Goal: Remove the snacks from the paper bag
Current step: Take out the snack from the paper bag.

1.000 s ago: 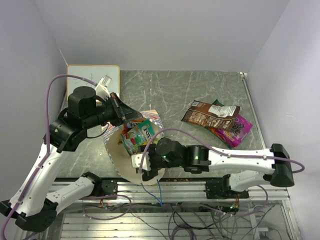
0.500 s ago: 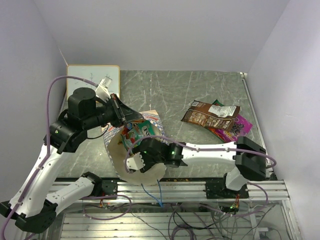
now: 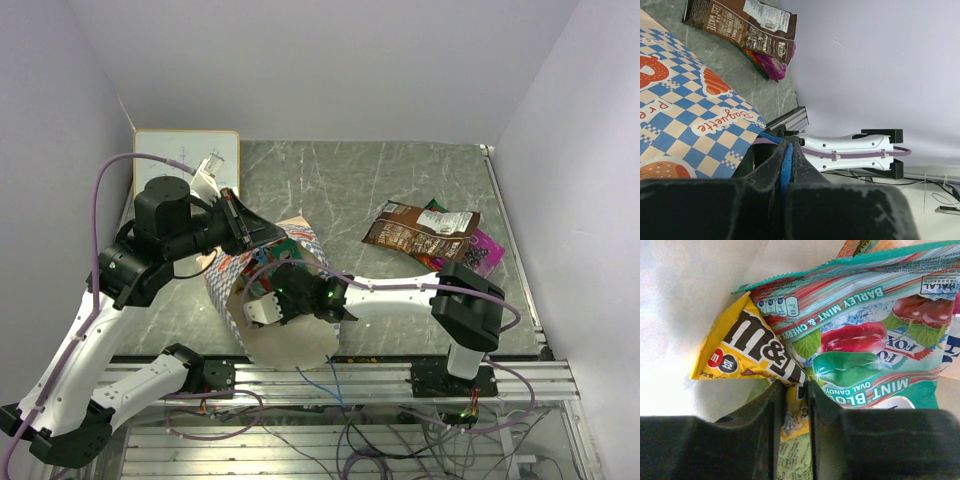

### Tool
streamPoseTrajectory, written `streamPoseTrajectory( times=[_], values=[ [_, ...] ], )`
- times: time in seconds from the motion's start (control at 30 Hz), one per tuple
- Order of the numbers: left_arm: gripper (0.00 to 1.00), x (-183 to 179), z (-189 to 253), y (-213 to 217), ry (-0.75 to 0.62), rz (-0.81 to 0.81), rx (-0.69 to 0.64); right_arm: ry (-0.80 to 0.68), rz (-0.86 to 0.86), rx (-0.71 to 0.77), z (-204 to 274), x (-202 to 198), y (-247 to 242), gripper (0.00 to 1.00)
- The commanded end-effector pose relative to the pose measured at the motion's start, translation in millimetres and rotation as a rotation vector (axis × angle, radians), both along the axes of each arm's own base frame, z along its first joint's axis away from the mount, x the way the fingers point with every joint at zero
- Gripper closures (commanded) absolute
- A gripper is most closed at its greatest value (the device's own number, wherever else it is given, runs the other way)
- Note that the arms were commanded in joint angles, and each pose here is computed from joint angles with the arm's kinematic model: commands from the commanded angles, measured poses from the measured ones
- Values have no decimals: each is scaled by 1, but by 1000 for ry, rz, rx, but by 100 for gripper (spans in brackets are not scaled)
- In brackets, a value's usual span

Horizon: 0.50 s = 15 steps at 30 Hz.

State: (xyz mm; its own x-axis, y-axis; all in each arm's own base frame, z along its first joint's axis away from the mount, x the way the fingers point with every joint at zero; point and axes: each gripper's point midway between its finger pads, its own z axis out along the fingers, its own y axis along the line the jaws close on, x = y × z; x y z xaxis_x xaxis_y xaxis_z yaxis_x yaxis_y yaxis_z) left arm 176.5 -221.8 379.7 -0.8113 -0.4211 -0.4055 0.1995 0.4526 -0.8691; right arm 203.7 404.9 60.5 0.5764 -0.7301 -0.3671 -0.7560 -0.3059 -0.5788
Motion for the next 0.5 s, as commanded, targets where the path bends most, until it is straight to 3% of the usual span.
streamPoseTrajectory(
  times=[0.0,0.2,0.47],
  values=[
    [93,-9,17,-2,-46,-35,-45,-15,-28,80,22,5,10,81],
    [93,-11,12,-1,-37,-27,-55,49,-1,122,39,-14,-2,100],
    [93,-10,11,3,-41,-10,-26,181,30,240,90,-48,-8,100]
  ],
)
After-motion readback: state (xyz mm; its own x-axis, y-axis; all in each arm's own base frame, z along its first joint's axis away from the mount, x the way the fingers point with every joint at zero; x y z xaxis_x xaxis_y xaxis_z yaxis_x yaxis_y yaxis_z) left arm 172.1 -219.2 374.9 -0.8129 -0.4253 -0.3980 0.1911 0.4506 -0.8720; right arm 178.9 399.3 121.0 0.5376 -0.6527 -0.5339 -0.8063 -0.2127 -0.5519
